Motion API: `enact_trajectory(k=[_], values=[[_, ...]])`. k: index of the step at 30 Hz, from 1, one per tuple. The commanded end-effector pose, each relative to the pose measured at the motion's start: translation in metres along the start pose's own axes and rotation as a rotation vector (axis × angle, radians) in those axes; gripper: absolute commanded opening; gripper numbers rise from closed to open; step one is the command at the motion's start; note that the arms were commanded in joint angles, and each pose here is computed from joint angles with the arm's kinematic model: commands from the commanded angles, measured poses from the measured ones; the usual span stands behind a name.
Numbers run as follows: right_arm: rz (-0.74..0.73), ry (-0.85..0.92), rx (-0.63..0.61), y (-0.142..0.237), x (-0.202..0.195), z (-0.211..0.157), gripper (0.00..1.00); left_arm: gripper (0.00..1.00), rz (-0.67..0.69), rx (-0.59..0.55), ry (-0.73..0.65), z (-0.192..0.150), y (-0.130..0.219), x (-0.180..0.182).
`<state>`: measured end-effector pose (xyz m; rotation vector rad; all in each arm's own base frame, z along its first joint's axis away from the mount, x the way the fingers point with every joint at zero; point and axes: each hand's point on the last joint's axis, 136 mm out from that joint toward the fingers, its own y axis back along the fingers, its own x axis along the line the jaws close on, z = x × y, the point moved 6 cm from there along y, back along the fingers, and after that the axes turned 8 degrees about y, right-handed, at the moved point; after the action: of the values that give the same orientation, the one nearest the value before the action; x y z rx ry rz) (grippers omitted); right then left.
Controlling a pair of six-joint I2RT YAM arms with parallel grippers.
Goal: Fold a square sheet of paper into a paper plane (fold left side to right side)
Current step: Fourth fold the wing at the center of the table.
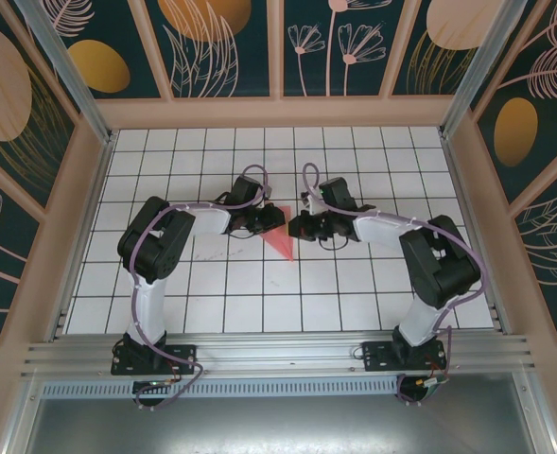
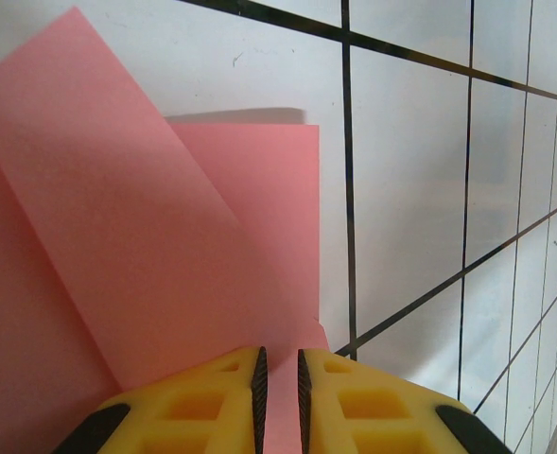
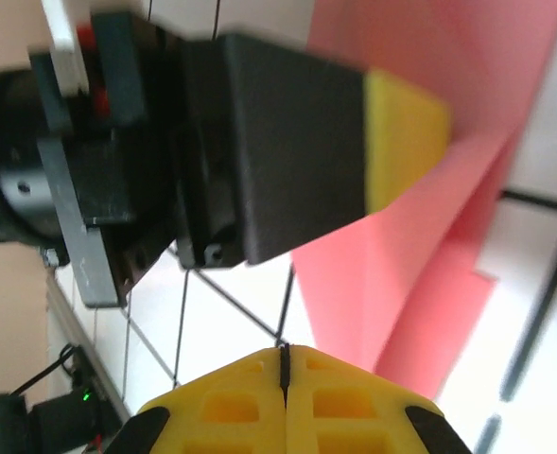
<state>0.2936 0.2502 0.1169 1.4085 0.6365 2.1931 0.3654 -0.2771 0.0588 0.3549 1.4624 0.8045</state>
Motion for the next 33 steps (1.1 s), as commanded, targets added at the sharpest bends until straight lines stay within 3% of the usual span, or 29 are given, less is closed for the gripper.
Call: enact_trajectory(k=[1, 19, 33], values=[[0.098, 0.010, 0.045, -0.017, 0.014, -0.002, 0.06, 0.19, 0.165, 0.055, 0.065, -0.022, -0.006, 0.043], [-0.052, -0.043, 0.196, -0.044, -0.018, -0.031, 0.06, 0.19, 0.162, 0.056, 0.060, -0.020, -0.006, 0.042], [-0.052, -0.059, 0.230, -0.045, -0.022, -0.046, 0.06, 0.19, 0.165, 0.058, 0.059, -0.020, -0.007, 0.042]])
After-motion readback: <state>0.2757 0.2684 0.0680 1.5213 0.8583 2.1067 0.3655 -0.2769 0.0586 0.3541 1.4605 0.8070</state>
